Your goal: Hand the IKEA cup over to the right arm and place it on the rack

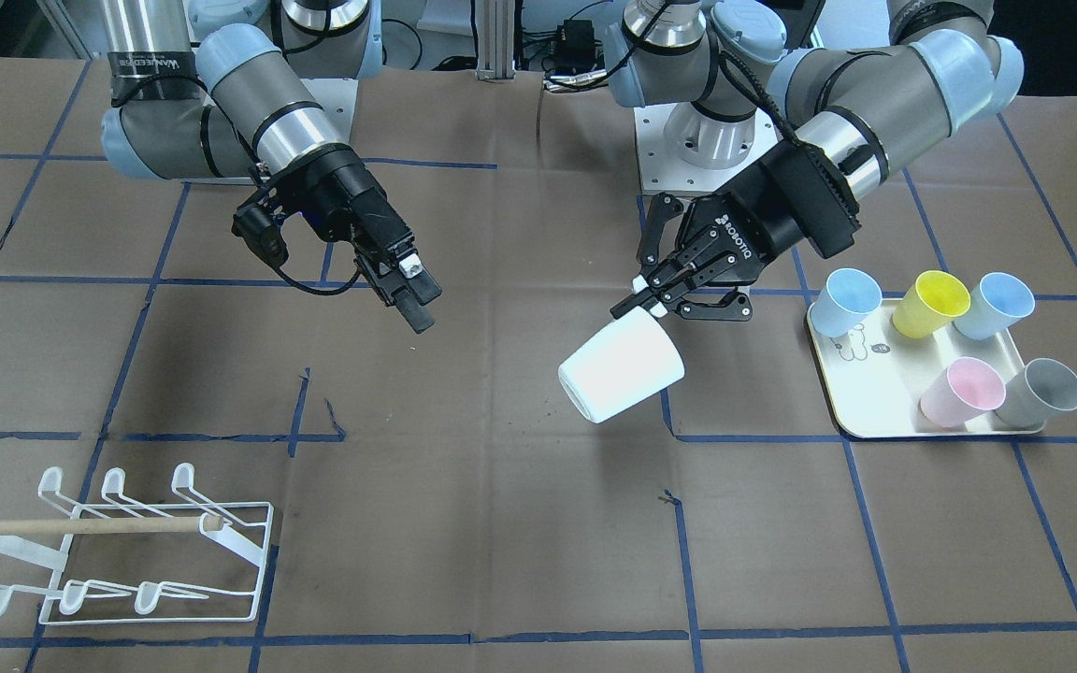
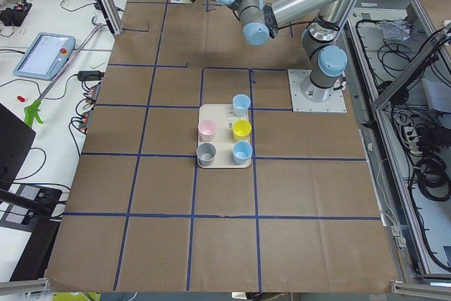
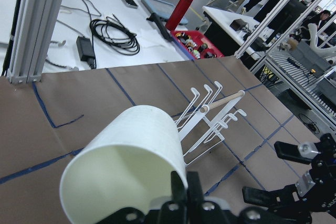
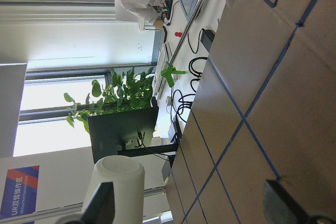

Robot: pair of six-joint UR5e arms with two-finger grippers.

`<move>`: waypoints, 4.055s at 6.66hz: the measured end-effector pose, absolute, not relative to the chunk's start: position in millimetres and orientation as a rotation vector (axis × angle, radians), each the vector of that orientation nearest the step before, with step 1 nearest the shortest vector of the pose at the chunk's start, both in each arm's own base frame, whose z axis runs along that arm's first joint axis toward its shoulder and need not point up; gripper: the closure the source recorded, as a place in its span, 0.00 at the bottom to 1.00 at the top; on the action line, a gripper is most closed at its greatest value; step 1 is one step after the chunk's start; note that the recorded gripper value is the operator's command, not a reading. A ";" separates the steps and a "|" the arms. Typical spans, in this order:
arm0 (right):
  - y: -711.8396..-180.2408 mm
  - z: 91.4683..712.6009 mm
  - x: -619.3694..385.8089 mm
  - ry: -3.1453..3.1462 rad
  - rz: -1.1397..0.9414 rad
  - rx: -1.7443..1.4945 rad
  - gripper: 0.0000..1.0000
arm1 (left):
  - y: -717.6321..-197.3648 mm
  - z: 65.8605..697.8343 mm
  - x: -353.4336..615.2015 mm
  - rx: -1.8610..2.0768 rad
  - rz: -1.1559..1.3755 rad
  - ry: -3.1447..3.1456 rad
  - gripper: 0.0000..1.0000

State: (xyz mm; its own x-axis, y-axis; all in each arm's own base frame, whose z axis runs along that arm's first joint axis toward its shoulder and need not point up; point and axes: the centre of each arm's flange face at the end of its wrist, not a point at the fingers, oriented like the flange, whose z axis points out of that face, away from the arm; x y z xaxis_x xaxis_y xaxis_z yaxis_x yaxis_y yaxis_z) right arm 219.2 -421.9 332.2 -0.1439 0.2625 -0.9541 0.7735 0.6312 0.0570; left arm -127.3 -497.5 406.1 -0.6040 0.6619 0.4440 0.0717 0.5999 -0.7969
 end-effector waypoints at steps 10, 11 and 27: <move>-437.1 344.9 274.4 1.617 -0.390 0.923 0.01 | -451.6 349.0 -168.3 -0.589 1.147 -1.886 0.93; -444.0 345.9 280.8 1.616 -0.399 0.917 0.01 | -449.8 350.9 -170.4 -0.582 1.142 -1.885 0.93; -478.3 342.1 309.2 1.627 -0.406 0.912 0.13 | -448.1 354.4 -173.9 -0.555 1.129 -1.889 0.91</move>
State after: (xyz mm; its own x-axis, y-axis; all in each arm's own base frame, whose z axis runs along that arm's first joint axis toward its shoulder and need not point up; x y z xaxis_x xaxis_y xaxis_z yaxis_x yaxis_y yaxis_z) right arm 309.2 -478.3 342.1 -0.0278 0.3415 -0.9395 0.7431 0.6357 0.2091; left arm -173.9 -448.1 354.4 -0.5449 0.7154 0.4374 -0.0460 0.4953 -0.8675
